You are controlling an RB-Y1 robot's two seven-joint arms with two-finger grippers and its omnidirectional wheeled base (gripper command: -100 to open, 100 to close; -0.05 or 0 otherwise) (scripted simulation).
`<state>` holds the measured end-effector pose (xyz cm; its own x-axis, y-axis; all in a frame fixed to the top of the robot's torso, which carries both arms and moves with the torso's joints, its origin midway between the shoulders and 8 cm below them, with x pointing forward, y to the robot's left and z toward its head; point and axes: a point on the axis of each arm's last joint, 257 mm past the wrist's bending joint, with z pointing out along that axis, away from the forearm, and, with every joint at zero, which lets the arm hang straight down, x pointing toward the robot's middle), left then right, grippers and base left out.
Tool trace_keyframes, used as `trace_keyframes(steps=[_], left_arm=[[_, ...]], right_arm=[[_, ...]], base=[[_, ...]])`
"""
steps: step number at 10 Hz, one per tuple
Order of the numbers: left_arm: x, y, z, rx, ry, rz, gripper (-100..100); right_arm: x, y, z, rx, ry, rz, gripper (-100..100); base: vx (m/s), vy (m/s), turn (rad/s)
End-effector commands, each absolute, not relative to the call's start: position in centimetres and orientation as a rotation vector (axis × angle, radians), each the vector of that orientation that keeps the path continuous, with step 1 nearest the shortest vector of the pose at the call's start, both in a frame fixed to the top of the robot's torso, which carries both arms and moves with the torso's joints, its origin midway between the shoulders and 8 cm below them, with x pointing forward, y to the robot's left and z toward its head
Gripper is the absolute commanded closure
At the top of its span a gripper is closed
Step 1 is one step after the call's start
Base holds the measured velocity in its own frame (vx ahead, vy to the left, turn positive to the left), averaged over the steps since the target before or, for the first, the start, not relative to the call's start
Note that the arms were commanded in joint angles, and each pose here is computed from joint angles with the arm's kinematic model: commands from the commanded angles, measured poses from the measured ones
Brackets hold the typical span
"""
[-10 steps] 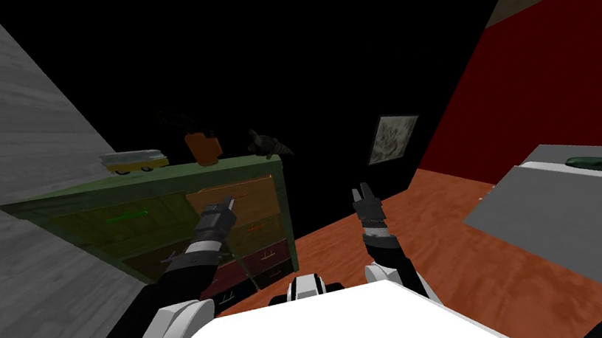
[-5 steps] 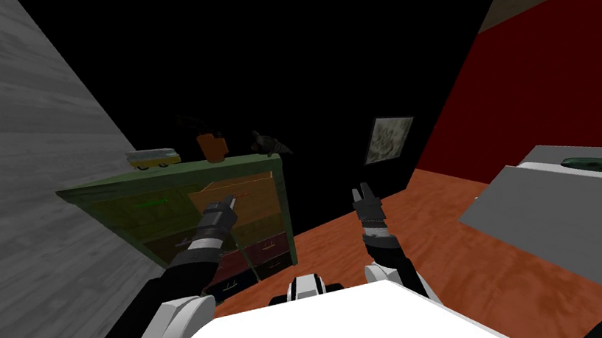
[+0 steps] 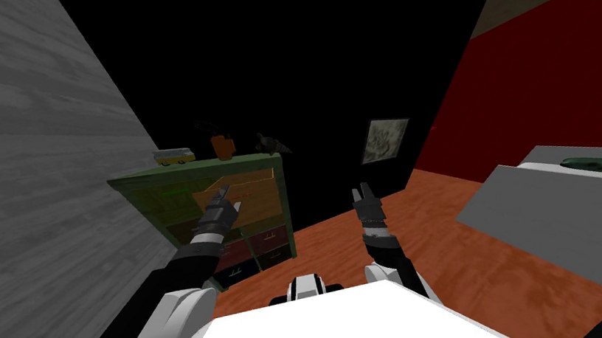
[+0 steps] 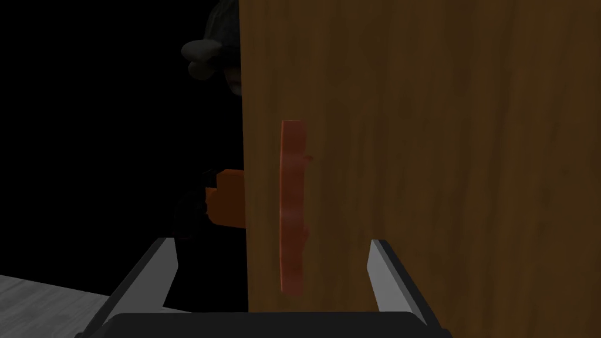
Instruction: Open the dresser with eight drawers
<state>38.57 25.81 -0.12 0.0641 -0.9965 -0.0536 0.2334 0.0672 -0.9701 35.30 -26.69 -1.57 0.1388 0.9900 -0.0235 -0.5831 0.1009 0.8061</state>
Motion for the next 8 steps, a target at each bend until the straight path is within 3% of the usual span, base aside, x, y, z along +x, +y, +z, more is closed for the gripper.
trace_keyframes(steps=[1, 8], left_arm=[[39.4, 25.5, 0.5, -1.016, 1.033, -1.23, -100], [41.7, 24.7, 3.4, -1.004, 1.05, -1.247, -100]], right_arm=[[35.3, -26.7, -1.6, 0.751, 0.685, 1.307, 0], [35.3, -26.7, -1.6, 0.751, 0.684, 1.307, 0]], base=[[0.012, 0.003, 0.011], [-0.02, -0.004, 0.034]])
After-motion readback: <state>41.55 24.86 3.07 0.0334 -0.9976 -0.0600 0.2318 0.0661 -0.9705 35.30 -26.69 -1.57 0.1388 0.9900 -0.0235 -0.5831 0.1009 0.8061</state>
